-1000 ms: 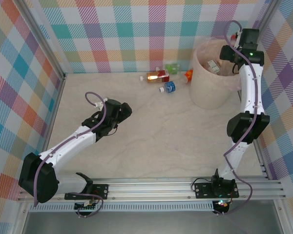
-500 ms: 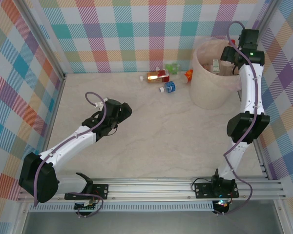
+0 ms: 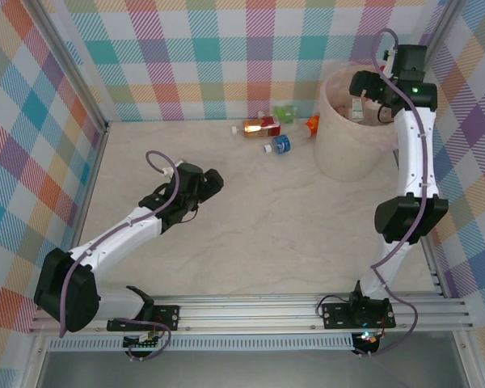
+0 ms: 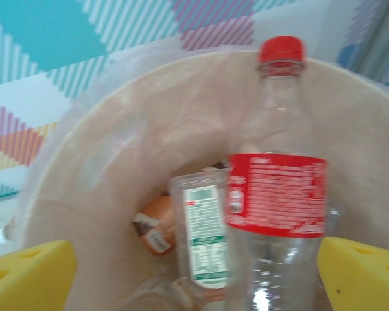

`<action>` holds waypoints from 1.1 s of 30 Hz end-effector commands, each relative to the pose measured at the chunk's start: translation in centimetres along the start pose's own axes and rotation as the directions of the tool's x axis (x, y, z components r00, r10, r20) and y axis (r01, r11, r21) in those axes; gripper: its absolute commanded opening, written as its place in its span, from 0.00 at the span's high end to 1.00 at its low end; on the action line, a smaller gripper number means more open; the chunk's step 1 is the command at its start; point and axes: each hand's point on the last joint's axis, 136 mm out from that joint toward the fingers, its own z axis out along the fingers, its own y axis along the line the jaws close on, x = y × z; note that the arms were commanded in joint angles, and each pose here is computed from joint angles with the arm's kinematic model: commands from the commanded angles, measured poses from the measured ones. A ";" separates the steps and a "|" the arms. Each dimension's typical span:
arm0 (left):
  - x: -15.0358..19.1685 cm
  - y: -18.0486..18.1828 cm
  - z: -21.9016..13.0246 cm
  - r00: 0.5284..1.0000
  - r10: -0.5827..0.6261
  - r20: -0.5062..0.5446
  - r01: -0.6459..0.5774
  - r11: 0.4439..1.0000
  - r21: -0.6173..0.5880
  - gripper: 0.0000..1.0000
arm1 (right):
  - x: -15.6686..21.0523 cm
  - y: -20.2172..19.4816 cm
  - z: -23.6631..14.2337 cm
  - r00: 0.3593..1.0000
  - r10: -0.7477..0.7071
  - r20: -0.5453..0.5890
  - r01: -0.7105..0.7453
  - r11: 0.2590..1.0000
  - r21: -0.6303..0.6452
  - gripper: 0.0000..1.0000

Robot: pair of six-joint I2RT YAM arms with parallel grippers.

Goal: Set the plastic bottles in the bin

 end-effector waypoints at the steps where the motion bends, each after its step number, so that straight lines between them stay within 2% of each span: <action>1: -0.8 -2.2 0.4 0.999 0.043 -0.004 -0.043 0.996 0.080 0.00 | -1.3 4.2 -2.6 0.998 -0.026 0.053 0.033 0.990 -0.136 0.04; 4: -0.9 -3.4 1.3 0.994 0.105 -0.018 -0.103 0.990 0.095 0.00 | -0.7 8.0 -3.1 0.998 -0.048 0.045 0.058 0.968 -0.244 0.02; 10: -1.0 -5.3 2.7 0.985 0.164 -0.044 -0.158 0.979 0.126 0.00 | 1.4 14.5 -3.9 0.995 -0.097 0.026 0.100 0.925 -0.365 0.01; 18: -1.2 -4.3 2.5 0.985 0.167 -0.031 -0.164 0.983 0.078 0.00 | 5.1 20.4 -3.6 0.990 -0.127 -0.053 0.084 0.862 -0.499 0.00; 25: -1.2 -3.5 2.3 0.984 0.177 -0.019 -0.176 0.983 0.056 0.00 | 7.8 22.3 -1.6 0.983 -0.139 -0.120 0.061 0.864 -0.501 0.00; 30: -0.5 -4.3 4.2 0.969 0.240 -0.068 -0.236 0.970 0.056 0.00 | 10.3 22.8 0.0 0.977 -0.077 -0.198 -0.038 0.854 -0.519 0.00; 33: 0.0 -4.8 5.5 0.966 0.238 -0.102 -0.233 0.971 0.061 0.00 | 12.4 22.2 2.6 0.962 0.014 -0.271 -0.142 0.876 -0.462 0.00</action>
